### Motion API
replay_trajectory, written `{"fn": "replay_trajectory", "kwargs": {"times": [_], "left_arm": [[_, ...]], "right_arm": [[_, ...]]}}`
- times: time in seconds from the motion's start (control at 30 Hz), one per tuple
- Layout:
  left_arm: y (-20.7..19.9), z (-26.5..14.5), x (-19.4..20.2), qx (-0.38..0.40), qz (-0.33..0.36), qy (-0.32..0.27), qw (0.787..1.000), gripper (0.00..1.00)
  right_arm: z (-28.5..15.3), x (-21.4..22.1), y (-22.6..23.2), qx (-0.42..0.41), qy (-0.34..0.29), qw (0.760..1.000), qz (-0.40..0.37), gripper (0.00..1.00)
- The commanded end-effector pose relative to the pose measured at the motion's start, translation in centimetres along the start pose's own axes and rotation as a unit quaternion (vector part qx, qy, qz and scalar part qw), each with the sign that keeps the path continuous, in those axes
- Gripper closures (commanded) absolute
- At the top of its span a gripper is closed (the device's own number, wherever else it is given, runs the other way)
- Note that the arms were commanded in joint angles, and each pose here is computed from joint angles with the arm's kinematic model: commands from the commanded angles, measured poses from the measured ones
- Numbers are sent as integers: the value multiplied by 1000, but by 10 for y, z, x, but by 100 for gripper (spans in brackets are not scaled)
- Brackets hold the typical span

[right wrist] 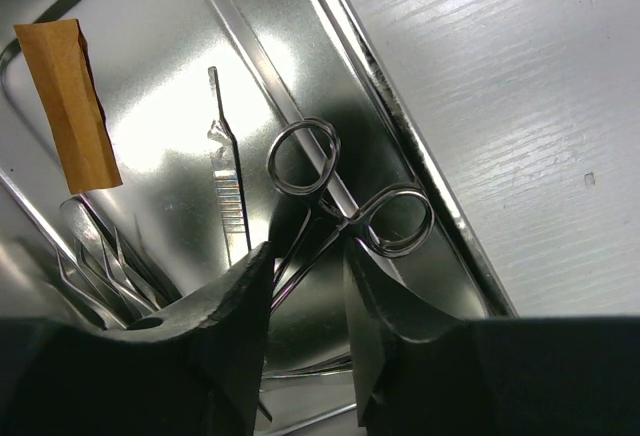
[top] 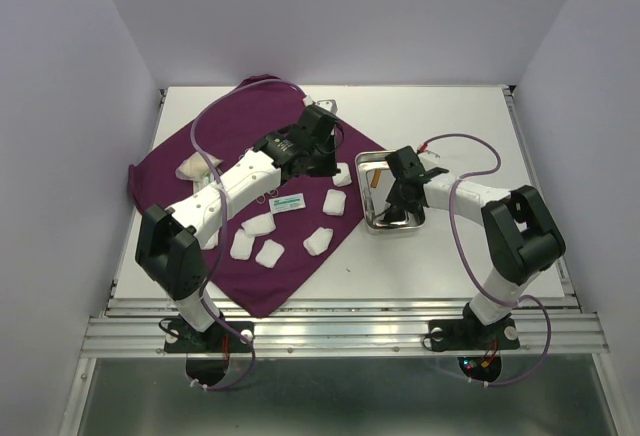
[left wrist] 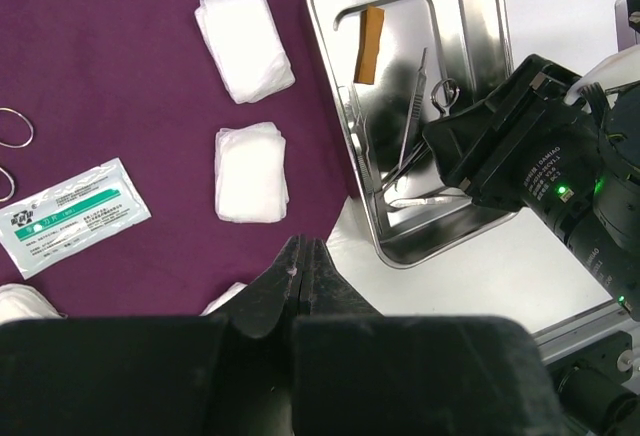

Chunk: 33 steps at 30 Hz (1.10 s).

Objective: Prepare the surgical pack
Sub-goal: Adjust the medical item in the container.

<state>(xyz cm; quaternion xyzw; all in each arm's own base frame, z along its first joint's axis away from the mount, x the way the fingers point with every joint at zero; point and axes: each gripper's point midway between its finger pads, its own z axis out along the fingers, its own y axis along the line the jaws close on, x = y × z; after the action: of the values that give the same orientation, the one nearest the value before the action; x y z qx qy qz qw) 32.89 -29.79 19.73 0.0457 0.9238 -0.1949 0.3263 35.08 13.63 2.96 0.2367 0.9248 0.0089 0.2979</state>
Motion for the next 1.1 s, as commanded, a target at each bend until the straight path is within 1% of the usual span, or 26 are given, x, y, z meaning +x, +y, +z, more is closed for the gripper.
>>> {"fn": "replay_trajectory", "kwargs": {"times": [0.0, 0.17, 0.2, 0.3, 0.47, 0.6, 0.73, 0.77, 0.87, 0.97, 1.07], "left_arm": [[-5, -18, -11, 20, 4, -25, 999, 100], [-5, -18, -12, 21, 5, -25, 999, 100], [-5, -18, -12, 21, 5, -25, 999, 100], [-5, -18, -12, 21, 4, -26, 999, 100], [-7, -18, -14, 23, 4, -27, 999, 100], [-8, -18, -14, 25, 4, -26, 999, 100], [-9, -17, -15, 25, 6, -27, 999, 100], [-9, -17, -15, 25, 5, -27, 999, 100], [-10, -16, -15, 27, 6, -25, 999, 100], [-11, -15, -15, 28, 8, -24, 999, 100], [-10, -16, -17, 28, 10, -25, 999, 100]], "right_arm": [[10, 2, 1, 6, 2, 1000, 6, 63], [12, 4, 0, 2, 3, 1000, -1, 71], [11, 3, 1, 0, 2, 1000, -2, 75], [8, -1, 2, -7, -6, 1000, -10, 81], [3, -7, 4, -22, -19, 999, -36, 86], [-3, -16, 6, -37, -36, 995, -81, 91], [-6, -21, 8, -48, -45, 990, -125, 92], [-7, -22, 9, -54, -47, 986, -149, 92], [-8, -26, 12, -68, -59, 981, -173, 92], [-8, -28, 12, -68, -65, 977, -191, 91], [-10, -31, 16, -76, -68, 976, -191, 89]]}}
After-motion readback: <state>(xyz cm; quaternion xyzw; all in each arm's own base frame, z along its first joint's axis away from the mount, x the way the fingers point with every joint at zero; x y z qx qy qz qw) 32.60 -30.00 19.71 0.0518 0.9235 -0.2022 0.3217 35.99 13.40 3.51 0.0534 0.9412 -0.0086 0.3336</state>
